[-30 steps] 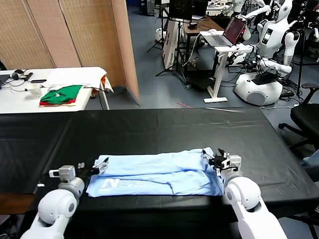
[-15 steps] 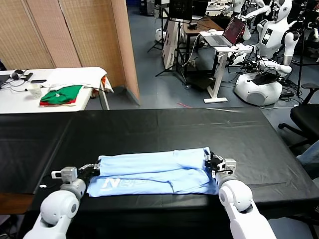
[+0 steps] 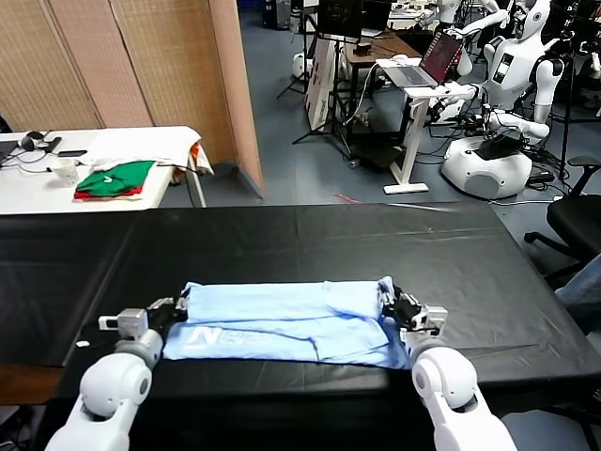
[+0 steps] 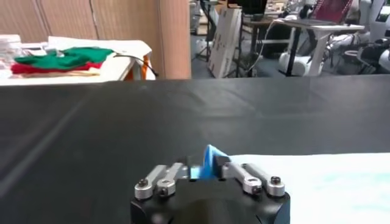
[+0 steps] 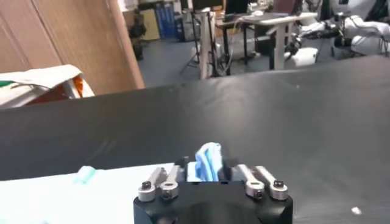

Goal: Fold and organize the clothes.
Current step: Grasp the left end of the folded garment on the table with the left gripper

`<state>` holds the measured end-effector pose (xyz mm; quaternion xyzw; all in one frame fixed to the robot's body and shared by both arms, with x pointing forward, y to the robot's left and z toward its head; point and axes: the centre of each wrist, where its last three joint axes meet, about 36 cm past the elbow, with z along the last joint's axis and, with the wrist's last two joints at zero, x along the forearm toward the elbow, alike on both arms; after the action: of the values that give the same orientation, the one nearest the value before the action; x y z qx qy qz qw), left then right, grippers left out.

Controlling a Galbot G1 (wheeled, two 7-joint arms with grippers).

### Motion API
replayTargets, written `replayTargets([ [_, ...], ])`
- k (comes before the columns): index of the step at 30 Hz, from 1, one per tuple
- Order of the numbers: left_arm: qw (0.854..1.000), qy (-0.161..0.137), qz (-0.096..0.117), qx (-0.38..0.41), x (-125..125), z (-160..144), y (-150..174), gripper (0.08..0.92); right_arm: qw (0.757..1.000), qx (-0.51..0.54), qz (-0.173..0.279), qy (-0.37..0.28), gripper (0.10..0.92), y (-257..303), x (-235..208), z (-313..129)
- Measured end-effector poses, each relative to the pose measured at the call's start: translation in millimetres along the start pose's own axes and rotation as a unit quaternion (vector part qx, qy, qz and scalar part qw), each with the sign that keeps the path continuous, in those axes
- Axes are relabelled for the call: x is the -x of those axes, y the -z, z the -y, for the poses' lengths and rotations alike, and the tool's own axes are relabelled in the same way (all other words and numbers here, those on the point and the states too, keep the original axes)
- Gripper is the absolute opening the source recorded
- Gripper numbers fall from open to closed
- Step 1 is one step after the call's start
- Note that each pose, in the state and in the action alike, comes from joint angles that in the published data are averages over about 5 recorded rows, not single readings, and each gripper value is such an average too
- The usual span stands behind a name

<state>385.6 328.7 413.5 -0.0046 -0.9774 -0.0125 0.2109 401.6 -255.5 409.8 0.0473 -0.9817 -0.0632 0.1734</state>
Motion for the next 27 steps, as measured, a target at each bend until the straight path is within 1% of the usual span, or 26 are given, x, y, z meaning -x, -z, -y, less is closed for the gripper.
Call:
replayTargets([
  [1, 1.0, 0.001, 0.001, 0.0, -3, -1, 0, 0.752, 1.0, -0.002, 0.004, 0.0, 0.887, 2, -5, 2],
  [2, 1.0, 0.003, 0.001, -0.001, -6, -3, 0, 0.802, 1.0, -0.004, 0.008, -0.001, 0.899, 4, -10, 4],
  [4, 1.0, 0.003, 0.002, -0.009, -11, -4, 0, 0.873, 1.0, -0.007, 0.014, -0.002, 0.904, 7, -19, 7],
  [5, 1.0, 0.002, 0.002, -0.016, -15, -5, -1, 0.89, 1.0, -0.008, 0.017, -0.003, 0.906, 8, -23, 8],
  [11, 0.999, -0.005, 0.0, -0.049, -32, -4, -9, 0.907, 1.0, -0.015, 0.027, -0.005, 0.907, 13, -43, 11],
  [15, 0.998, -0.001, -0.01, -0.056, -36, -1, -21, 0.907, 0.999, -0.016, 0.03, -0.003, 0.907, 14, -50, 7],
  [17, 0.998, -0.001, -0.015, -0.058, -38, 2, -27, 0.892, 0.999, -0.016, 0.033, -0.003, 0.907, 16, -52, 5],
  [18, 0.998, -0.001, -0.017, -0.058, -38, 3, -30, 0.87, 0.999, -0.017, 0.035, -0.003, 0.907, 17, -53, 4],
  [20, 0.998, 0.0, -0.02, -0.06, -39, 5, -36, 0.787, 0.999, -0.018, 0.037, -0.002, 0.907, 18, -54, 3],
  [23, 0.998, 0.001, -0.023, -0.063, -39, 5, -42, 0.63, 0.999, -0.021, 0.039, -0.002, 0.907, 19, -55, 2],
  [25, 0.998, 0.002, -0.024, -0.065, -39, 5, -44, 0.557, 0.999, -0.022, 0.039, -0.002, 0.907, 19, -56, 2],
  [27, 0.997, 0.002, -0.024, -0.066, -39, 5, -45, 0.513, 0.999, -0.022, 0.038, -0.002, 0.907, 18, -57, 1],
])
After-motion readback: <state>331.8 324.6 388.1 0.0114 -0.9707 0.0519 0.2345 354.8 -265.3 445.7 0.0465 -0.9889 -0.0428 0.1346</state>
